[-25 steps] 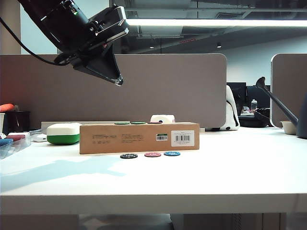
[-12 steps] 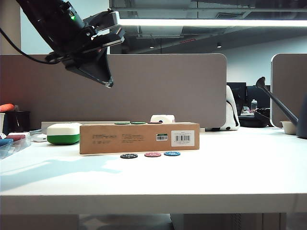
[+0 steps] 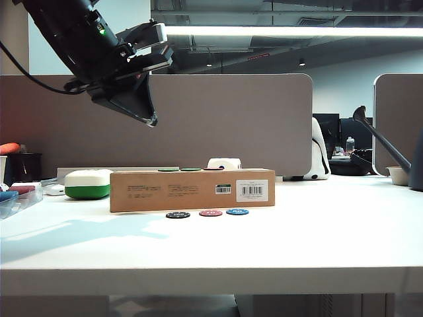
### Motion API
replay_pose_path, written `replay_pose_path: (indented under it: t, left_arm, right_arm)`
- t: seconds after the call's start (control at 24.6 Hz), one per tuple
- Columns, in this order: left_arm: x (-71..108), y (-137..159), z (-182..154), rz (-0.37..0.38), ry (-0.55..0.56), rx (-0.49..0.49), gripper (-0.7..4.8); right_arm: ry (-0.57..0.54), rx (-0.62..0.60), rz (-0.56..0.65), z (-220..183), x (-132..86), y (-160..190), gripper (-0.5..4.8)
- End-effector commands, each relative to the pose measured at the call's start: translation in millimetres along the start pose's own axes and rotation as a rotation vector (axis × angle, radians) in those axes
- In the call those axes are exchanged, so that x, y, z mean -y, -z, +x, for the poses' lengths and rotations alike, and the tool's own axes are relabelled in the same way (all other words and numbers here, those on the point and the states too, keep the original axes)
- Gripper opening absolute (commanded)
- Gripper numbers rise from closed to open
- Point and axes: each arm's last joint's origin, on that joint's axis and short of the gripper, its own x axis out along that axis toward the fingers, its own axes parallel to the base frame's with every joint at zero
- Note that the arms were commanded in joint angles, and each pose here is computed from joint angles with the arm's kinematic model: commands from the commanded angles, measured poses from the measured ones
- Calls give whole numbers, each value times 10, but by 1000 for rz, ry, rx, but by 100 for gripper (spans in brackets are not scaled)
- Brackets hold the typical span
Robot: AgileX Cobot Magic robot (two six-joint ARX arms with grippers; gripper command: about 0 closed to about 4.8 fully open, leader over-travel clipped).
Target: Push the chip, whose value equals the sum of all the chip values on the rectangular box, forward next to the box.
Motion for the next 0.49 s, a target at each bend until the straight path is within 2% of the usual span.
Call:
replay_pose_path:
  t: [0.04, 0.24, 0.33, 0.41, 0.49]
  left_arm:
    - [21, -25, -16, -2, 82, 17, -5]
    - [32, -26, -17, -1, 119, 17, -5]
    - [32, -27, -18, -1, 119, 18, -5]
    - [30, -27, -18, -1, 112, 18, -5]
    - [30, -27, -18, -1, 112, 18, -5]
  right_arm:
    - [-13, 12, 7, -3, -16, -22, -6]
    - [32, 5, 59, -12, -55, -100, -6]
    - [46, 0, 52, -3, -81, -153, -6]
    - [130, 6, 15, 44, -113, -278, -6]
    - [134, 6, 15, 96, -136, -350, -6]
